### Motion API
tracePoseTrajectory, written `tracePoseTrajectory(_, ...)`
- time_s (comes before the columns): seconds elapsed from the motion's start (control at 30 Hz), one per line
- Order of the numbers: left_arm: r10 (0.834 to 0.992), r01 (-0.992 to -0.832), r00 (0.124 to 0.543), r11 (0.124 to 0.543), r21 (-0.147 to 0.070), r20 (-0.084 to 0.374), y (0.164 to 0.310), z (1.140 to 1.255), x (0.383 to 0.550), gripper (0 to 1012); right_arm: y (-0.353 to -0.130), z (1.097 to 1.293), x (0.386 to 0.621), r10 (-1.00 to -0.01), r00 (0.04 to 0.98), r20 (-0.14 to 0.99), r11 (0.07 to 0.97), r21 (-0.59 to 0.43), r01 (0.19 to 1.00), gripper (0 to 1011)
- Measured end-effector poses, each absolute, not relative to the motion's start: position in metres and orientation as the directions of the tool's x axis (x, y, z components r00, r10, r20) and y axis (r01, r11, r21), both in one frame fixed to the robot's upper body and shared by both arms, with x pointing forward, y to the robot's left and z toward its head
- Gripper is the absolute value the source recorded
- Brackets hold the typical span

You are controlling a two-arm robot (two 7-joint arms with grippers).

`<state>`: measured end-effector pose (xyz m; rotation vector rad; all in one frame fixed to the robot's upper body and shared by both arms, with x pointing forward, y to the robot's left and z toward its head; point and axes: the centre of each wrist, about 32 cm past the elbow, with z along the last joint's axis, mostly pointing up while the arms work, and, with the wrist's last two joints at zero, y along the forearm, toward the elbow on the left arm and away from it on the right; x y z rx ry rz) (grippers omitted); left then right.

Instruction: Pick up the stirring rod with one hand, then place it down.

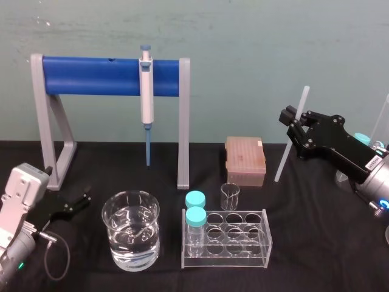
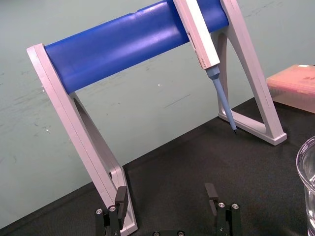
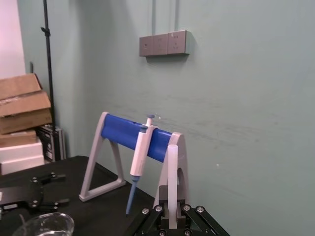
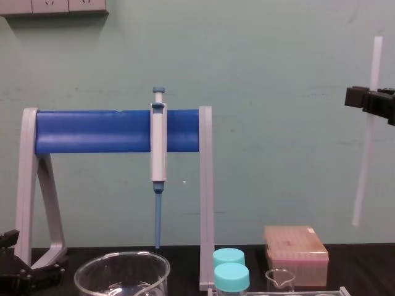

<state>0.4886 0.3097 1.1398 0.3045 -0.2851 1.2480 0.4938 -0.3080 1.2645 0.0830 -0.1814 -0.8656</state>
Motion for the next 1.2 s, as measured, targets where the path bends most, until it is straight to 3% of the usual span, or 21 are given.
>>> tracePoseTrajectory(0.4,0.880,-0.955,0.292,0.287,0.070,0.374,0.310,1.140,0.489,1005,-0.303,1.261,0.495,-0.712,0.701,0.032,0.698,0.134,0.703,71)
tracePoseTrajectory(1.2,0.880,-0.955,0.292,0.287,0.070,0.374,0.310,1.140,0.489,1005,-0.290,1.220,0.504,-0.713,0.702,0.003,0.701,0.018,0.712,71)
